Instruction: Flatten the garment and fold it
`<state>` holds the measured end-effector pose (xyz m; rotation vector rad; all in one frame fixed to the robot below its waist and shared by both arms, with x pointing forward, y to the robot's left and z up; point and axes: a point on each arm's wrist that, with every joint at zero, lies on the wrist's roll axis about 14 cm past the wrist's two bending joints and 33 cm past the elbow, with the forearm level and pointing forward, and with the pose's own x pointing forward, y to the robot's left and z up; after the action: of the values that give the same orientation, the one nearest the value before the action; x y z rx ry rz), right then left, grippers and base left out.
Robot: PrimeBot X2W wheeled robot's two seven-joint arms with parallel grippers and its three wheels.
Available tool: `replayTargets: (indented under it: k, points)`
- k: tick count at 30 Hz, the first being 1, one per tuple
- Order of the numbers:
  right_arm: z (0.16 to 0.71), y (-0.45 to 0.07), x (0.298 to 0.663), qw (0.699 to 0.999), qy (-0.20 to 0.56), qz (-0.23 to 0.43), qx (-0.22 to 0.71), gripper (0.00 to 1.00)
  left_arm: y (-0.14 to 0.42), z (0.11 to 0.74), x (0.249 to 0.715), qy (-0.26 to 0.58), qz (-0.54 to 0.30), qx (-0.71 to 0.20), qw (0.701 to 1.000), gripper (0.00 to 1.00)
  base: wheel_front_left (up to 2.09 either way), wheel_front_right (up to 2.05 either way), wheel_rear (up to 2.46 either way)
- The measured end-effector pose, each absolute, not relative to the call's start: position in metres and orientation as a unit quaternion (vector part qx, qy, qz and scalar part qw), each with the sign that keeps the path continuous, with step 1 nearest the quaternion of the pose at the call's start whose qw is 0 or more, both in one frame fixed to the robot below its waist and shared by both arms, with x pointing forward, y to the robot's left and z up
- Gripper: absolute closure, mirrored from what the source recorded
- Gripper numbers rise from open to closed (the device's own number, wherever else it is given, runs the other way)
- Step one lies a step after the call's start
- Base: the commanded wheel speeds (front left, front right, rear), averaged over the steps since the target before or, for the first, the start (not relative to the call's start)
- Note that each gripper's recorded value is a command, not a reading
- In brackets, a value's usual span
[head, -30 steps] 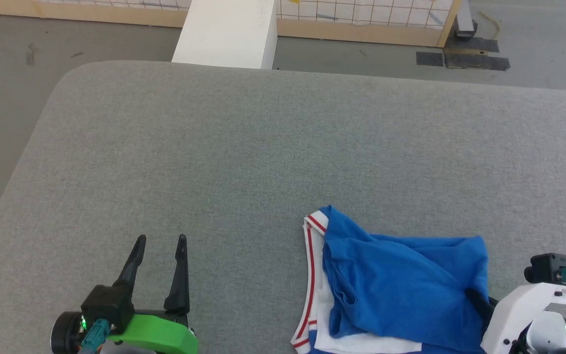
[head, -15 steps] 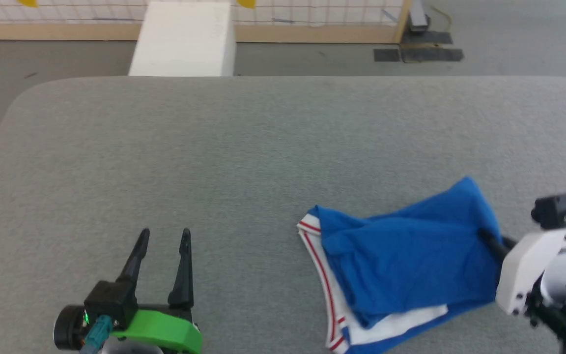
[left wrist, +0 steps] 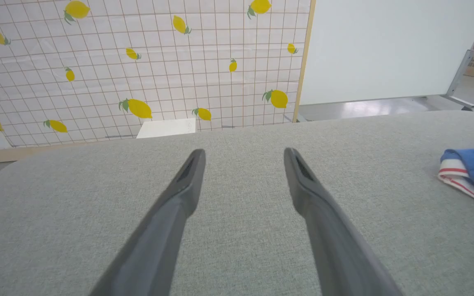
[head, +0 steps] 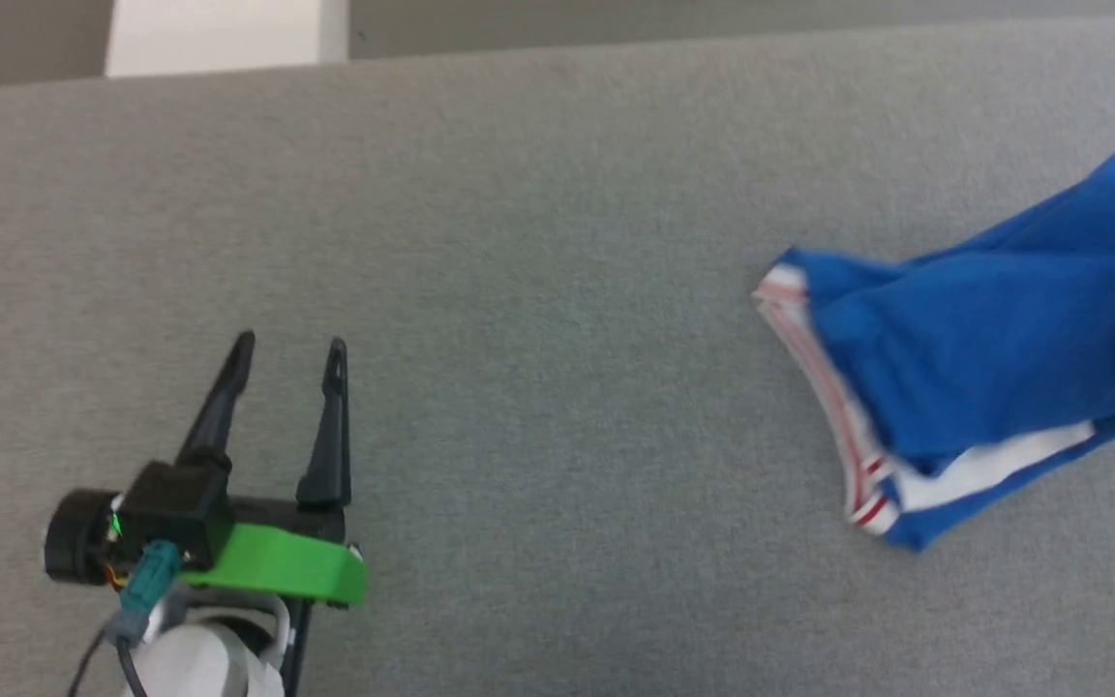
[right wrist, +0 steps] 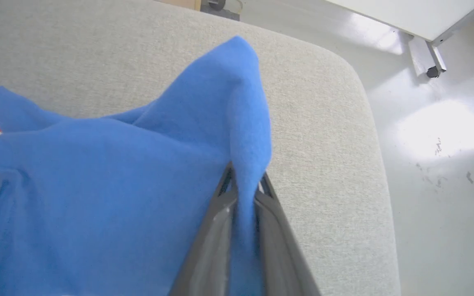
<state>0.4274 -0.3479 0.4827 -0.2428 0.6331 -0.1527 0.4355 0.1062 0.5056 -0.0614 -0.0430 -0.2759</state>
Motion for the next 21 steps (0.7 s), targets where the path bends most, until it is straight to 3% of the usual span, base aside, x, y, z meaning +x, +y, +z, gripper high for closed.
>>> replayTargets:
  k: [8, 12, 21]
  points:
    - [0.485, -0.414, 0.421, 0.903, 0.351, -0.141, -0.203, 1.00, 0.091, 0.491, 0.464, -0.012, -0.170, -0.016, 0.985, 0.00, 0.00, 0.00, 0.00]
    - [0.497, -0.465, 0.409, 0.863, 0.379, -0.188, -0.275, 1.00, 0.082, 0.487, 0.483, -0.017, -0.186, -0.006, 0.982, 0.00, 0.00, 0.00, 0.00]
    - [0.498, -0.507, 0.413, 0.816, 0.399, -0.204, -0.366, 1.00, 0.072, 0.462, 0.500, 0.004, -0.204, -0.005, 0.979, 0.00, 0.00, 0.00, 0.00]
